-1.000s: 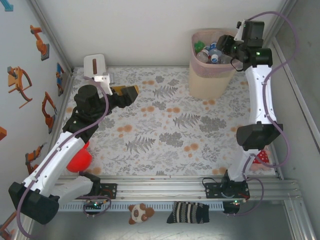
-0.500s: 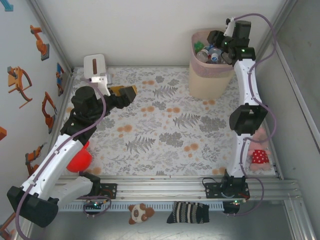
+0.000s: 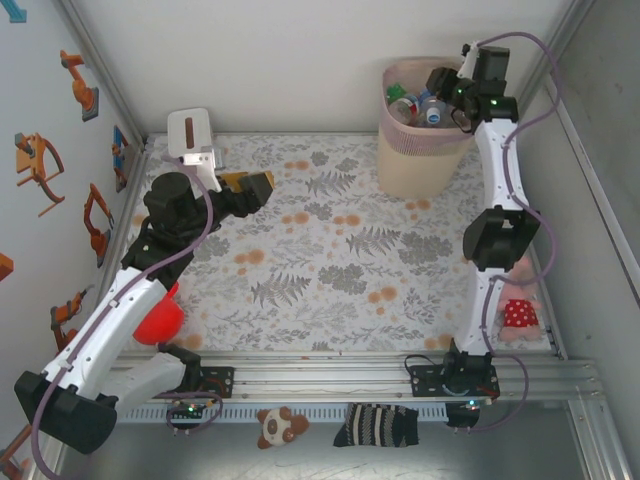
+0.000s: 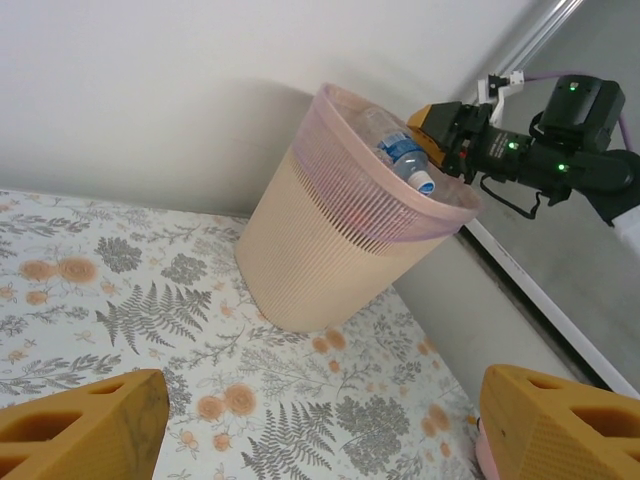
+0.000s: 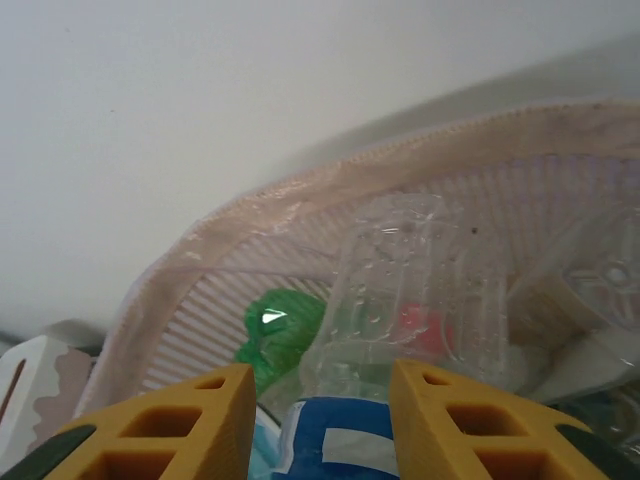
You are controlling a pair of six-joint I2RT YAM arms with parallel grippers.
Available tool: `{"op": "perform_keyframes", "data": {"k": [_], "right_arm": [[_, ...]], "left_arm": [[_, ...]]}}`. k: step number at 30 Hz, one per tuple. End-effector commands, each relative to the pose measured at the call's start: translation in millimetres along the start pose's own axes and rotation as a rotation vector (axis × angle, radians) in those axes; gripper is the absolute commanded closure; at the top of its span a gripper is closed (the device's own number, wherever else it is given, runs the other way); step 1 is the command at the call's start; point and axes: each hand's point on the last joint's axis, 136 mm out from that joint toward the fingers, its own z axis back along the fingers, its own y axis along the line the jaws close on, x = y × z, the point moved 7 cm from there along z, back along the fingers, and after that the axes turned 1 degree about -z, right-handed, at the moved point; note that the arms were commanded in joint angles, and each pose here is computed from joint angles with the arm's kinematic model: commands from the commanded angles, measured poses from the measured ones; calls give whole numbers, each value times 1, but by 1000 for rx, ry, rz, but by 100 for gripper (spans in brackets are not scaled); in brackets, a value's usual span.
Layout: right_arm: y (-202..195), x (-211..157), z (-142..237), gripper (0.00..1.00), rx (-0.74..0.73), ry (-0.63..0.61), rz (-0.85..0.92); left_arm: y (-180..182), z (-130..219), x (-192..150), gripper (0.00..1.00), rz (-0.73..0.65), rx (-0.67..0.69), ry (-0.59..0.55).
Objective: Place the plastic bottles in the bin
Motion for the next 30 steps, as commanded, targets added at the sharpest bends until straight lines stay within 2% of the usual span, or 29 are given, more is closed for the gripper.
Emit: {"op": "perform_keyframes", "data": {"k": [1, 7, 12, 19, 21, 24, 28, 30], "right_arm": [[6, -16, 25, 60, -63, 106, -22], [29, 13, 77, 60, -94, 10, 20], [38, 14, 108, 60, -116, 6, 54], [44, -12, 156, 57, -133, 14, 83], [42, -25, 168, 52, -151, 9, 91], [35, -46, 183, 40, -179, -5, 111], [22, -77, 190, 19, -215, 11, 137], [13, -92, 189, 2, -236, 20, 137]], "left_arm": [[1, 2, 0, 19, -1, 1, -5], [2, 7, 0, 19, -12, 14, -11], [9, 10, -5, 19, -43, 71, 9], [41, 14, -20, 17, -151, 327, 96], [54, 15, -25, 14, -185, 417, 126], [72, 15, -32, 2, -232, 535, 163], [95, 10, -42, 3, -273, 664, 212], [107, 8, -47, 3, -285, 725, 230]]}}
